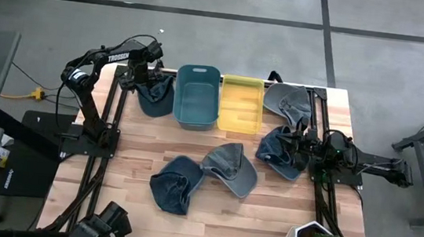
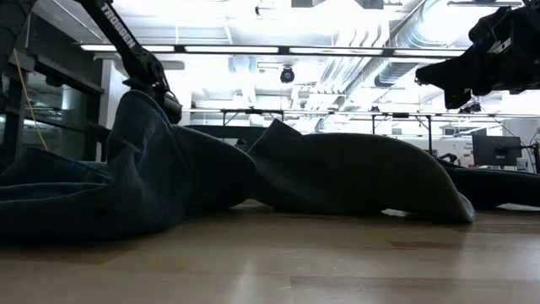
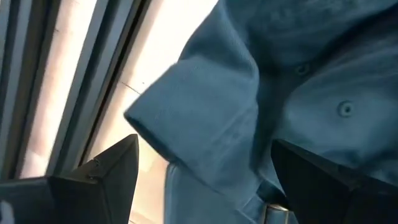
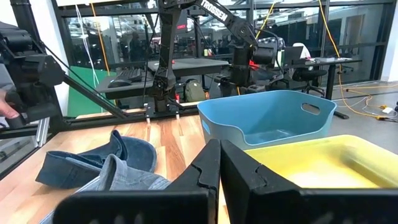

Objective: Pick & Place hat
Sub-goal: Put the top black cap into the blue bin

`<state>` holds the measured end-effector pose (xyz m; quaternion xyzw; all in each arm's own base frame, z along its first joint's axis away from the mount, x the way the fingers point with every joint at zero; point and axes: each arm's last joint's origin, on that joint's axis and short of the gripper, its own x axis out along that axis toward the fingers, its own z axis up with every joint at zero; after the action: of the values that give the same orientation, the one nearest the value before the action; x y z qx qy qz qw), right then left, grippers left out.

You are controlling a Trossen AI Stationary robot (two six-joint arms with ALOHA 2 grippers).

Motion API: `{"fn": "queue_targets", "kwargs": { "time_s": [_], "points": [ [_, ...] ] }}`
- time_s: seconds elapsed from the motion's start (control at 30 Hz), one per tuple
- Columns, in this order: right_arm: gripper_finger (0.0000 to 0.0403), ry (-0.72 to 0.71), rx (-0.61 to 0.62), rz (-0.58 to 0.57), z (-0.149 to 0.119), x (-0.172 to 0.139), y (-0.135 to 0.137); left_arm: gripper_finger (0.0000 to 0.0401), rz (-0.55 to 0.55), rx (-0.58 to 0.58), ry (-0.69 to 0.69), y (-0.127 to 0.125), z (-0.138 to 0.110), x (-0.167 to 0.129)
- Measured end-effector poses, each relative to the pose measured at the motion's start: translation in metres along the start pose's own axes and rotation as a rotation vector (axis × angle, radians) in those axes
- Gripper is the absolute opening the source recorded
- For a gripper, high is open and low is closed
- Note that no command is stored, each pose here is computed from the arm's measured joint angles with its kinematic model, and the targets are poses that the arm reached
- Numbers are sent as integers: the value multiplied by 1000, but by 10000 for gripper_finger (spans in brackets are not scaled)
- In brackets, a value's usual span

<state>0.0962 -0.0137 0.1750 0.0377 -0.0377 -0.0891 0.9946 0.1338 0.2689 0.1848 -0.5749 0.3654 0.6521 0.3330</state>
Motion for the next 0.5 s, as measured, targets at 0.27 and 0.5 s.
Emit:
{"fn": "queue_targets", "kwargs": {
  "time_s": [0.27,0.5],
  "points": [
    [8,0,0,1,0,0,0,307,-76,-33,12,0,-4,20],
    [5,0,0,1,0,0,0,307,-70,-26,-19,-1,-3,20]
  ]
}}
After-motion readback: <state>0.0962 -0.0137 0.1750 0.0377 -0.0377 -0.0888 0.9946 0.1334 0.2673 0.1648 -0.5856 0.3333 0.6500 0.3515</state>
